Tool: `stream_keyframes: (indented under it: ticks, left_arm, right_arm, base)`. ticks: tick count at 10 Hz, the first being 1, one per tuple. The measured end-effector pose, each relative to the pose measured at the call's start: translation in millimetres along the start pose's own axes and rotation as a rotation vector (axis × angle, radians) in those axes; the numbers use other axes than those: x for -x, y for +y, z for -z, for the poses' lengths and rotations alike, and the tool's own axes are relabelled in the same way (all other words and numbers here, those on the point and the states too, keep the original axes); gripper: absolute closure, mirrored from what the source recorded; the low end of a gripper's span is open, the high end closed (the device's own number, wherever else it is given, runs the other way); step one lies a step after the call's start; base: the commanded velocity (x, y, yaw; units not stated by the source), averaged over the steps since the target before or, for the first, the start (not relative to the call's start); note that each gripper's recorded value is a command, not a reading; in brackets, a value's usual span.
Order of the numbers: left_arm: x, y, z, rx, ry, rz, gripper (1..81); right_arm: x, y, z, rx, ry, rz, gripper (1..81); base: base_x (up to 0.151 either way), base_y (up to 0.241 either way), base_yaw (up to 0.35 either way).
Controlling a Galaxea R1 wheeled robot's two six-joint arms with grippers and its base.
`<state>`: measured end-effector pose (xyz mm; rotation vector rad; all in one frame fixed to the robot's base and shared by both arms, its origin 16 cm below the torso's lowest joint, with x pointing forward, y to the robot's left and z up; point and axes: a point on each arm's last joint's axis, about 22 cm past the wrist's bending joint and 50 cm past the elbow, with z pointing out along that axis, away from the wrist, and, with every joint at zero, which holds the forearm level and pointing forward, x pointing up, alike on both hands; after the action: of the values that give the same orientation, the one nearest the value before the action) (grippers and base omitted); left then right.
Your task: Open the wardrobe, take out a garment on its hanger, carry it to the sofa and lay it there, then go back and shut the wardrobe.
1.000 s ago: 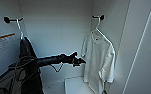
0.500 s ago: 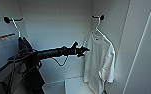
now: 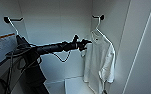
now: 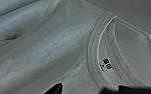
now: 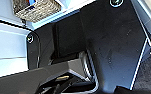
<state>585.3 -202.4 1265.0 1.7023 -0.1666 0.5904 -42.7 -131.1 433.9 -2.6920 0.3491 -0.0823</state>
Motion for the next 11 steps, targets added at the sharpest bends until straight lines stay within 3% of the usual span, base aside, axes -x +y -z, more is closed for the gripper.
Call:
stream_keyframes:
  ticks: [2,6,11]
  left_arm:
    - [-10,37,1,0.07,0.019,0.019,1.0]
    - [-24,76,6,0.144,0.046,0.024,1.0]
    - [-29,113,-16,0.166,0.06,-0.019,1.0]
  right_arm:
    - [0,0,0,0.0,0.0,-0.001,1.0]
    - [1,-5,-2,-0.005,-0.003,-0.001,1.0]
    - [4,-7,-3,-0.005,-0.009,-0.002,1.0]
  base:
    - [0.0,0.0,0.0]
    - [0.0,0.0,0.0]
    - [0.0,0.0,0.0]
